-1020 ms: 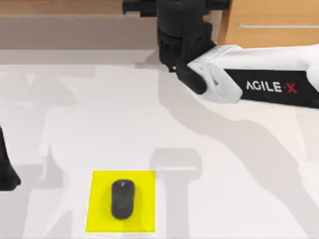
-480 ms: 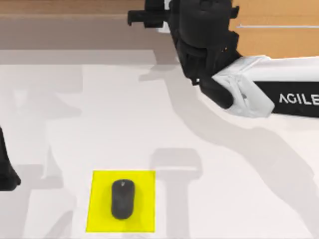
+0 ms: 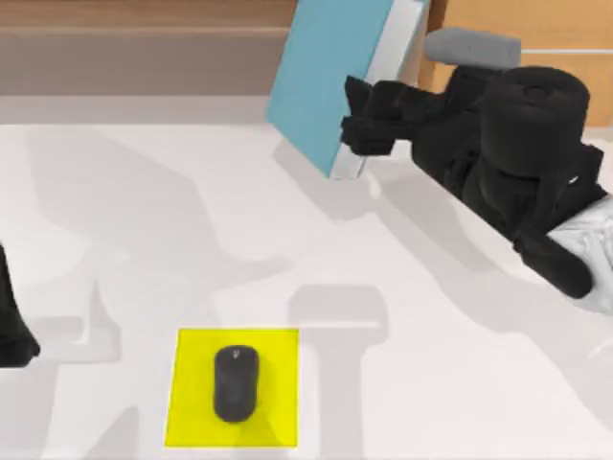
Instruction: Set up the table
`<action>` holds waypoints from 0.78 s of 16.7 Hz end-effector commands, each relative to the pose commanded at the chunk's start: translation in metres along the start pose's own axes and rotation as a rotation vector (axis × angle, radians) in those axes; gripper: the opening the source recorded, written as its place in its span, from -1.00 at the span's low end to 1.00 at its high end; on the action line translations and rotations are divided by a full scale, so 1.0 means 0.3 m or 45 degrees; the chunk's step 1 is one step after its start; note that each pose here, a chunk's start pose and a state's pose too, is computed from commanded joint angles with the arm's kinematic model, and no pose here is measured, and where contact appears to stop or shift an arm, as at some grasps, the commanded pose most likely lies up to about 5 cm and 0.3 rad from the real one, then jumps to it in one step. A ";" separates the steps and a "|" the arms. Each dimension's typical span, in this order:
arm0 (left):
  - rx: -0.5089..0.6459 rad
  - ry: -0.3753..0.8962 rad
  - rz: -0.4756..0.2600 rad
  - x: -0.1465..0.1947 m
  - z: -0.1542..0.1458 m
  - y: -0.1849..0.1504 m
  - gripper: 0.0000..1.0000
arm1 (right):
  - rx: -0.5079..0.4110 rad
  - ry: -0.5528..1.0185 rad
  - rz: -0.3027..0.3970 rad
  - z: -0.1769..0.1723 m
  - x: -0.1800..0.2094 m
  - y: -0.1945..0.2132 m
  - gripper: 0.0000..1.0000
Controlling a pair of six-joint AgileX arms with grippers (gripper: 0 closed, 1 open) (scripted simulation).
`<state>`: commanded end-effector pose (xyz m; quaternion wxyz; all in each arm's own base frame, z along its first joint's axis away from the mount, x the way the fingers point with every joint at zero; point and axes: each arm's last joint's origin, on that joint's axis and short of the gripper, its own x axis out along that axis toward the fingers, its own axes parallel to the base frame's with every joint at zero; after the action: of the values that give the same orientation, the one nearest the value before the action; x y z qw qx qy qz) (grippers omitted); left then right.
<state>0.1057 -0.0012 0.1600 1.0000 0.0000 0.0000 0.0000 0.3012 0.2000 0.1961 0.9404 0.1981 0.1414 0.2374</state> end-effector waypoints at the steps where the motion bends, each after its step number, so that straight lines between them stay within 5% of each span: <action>1: 0.000 0.000 0.000 0.000 0.000 0.000 1.00 | 0.077 0.059 0.005 -0.019 -0.034 -0.051 -1.00; 6: 0.000 0.000 0.000 0.000 0.000 0.000 1.00 | 0.544 0.184 -0.101 -0.035 -0.196 -0.333 -1.00; 13: 0.000 0.000 0.000 0.000 0.000 0.000 1.00 | 1.147 -0.198 -0.364 0.152 -0.407 -0.738 -1.00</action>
<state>0.1057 -0.0012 0.1600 1.0000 0.0000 0.0000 0.0000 0.3006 -0.0544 0.1599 0.7921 0.5816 0.1855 0.0051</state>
